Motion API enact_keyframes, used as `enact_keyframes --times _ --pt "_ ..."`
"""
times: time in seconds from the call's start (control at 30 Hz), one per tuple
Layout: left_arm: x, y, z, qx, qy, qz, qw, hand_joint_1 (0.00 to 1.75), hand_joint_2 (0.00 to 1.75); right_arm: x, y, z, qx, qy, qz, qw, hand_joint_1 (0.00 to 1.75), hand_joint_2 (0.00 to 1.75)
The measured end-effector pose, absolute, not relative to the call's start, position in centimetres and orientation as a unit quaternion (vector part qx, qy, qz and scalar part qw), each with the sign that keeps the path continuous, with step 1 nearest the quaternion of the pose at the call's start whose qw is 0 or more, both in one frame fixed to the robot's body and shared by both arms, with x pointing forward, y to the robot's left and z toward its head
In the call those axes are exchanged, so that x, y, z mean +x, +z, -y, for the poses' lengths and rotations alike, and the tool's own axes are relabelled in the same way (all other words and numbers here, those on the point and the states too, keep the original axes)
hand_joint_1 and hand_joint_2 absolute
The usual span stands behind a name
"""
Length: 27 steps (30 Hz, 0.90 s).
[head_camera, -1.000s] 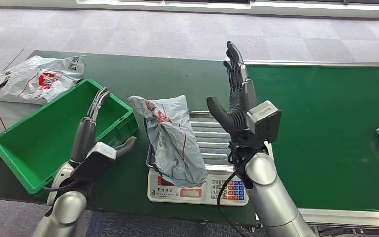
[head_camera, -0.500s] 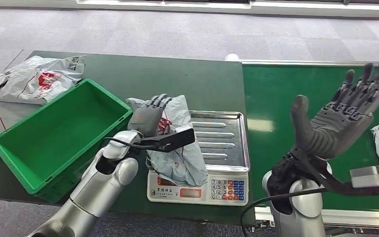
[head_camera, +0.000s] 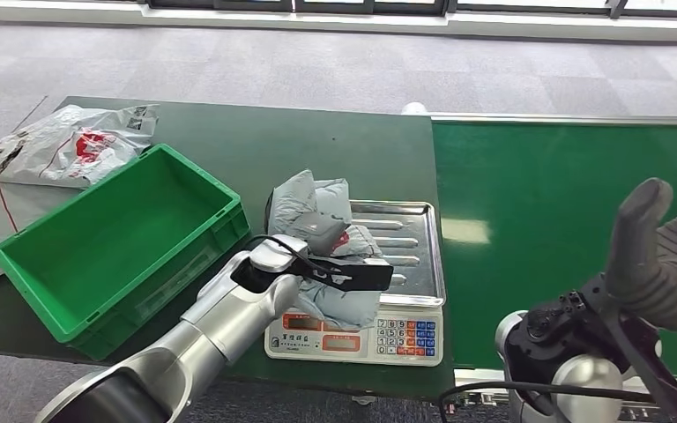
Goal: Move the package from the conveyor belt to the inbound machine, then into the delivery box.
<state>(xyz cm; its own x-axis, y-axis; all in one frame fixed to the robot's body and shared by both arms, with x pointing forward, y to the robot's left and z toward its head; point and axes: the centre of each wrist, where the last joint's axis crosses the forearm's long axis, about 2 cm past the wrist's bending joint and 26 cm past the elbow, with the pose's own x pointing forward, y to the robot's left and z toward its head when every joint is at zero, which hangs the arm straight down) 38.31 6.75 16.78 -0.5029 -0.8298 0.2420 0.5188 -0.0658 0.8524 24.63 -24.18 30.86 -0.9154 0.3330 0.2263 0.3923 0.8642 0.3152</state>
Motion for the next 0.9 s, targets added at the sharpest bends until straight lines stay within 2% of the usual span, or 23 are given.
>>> enact_keyframes --times 0.07,0.2,0.43,0.53,0.63,0.83,0.87,0.9 --pt "38.4 17.3 -6.6 0.133 -0.668 0.550 0.483 1.75 1.75 24.3 31.0 24.2 -0.193 -0.179 0.962 0.078 0.00 1.75" --pt "38.3 20.0 -6.9 0.088 -0.488 0.720 0.485 1.75 1.75 23.4 31.1 24.6 -0.198 -0.176 0.962 0.074 0.00 1.75" --pt "38.3 25.8 -9.3 0.135 -0.297 0.847 0.419 1.75 1.75 22.7 31.2 25.0 -0.203 -0.173 0.961 0.072 0.00 1.75" --pt "39.0 29.0 -11.8 0.193 -0.210 0.872 0.398 1.75 1.75 22.7 31.2 25.0 -0.204 -0.167 0.961 0.077 0.00 1.75" --pt "40.1 31.3 -14.4 0.233 -0.166 0.873 0.395 1.75 1.75 22.8 31.2 25.0 -0.206 -0.165 0.961 0.080 0.00 1.75" --pt "40.7 32.7 -16.8 0.267 -0.135 0.871 0.390 1.75 1.75 22.9 31.0 24.9 -0.205 -0.163 0.961 0.085 0.00 1.75" --pt "40.8 32.7 -17.1 0.276 -0.131 0.867 0.394 1.63 1.75 22.9 31.0 24.9 -0.204 -0.162 0.961 0.087 0.00 1.75" --pt "41.0 32.8 -17.4 0.287 -0.127 0.861 0.401 1.20 1.75 22.9 31.0 24.9 -0.203 -0.160 0.962 0.090 0.00 1.75"
